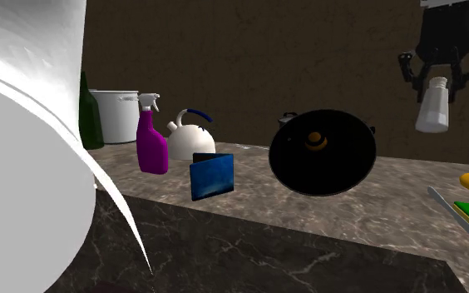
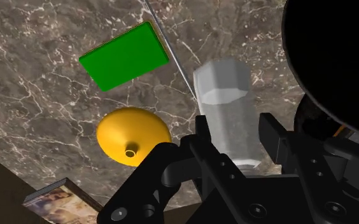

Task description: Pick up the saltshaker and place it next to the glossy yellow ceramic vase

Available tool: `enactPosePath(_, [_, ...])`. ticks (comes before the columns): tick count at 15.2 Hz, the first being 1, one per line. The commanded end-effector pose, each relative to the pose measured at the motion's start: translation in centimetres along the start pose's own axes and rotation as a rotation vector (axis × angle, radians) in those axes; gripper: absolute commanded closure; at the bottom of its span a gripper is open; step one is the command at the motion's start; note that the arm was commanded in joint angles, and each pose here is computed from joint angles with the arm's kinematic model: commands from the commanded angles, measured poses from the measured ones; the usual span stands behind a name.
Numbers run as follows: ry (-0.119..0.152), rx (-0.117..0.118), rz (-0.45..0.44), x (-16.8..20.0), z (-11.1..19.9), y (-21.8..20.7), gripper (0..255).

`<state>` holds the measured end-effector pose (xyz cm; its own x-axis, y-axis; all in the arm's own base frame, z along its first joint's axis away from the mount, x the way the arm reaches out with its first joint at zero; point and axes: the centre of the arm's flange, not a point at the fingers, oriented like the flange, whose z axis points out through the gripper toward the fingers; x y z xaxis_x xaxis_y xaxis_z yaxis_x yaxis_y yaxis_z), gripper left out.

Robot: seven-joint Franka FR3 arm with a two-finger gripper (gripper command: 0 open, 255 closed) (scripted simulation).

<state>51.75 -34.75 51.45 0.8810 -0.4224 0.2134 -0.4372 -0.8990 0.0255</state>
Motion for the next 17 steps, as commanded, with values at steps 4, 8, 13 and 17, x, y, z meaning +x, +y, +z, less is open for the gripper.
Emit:
enactPosePath(4, [0.000, 0.000, -0.002, 2.1, 0.3, 6.4, 255])
enactPosePath(8, [0.000, 0.000, -0.002, 3.8, 0.8, 11.4, 255])
enactPosePath(13, [0.000, 0.000, -0.002, 5.9, 1.4, 17.6, 255])
enactPosePath(17, [0.000, 0.000, -0.002, 7.8, 2.0, 23.1, 255])
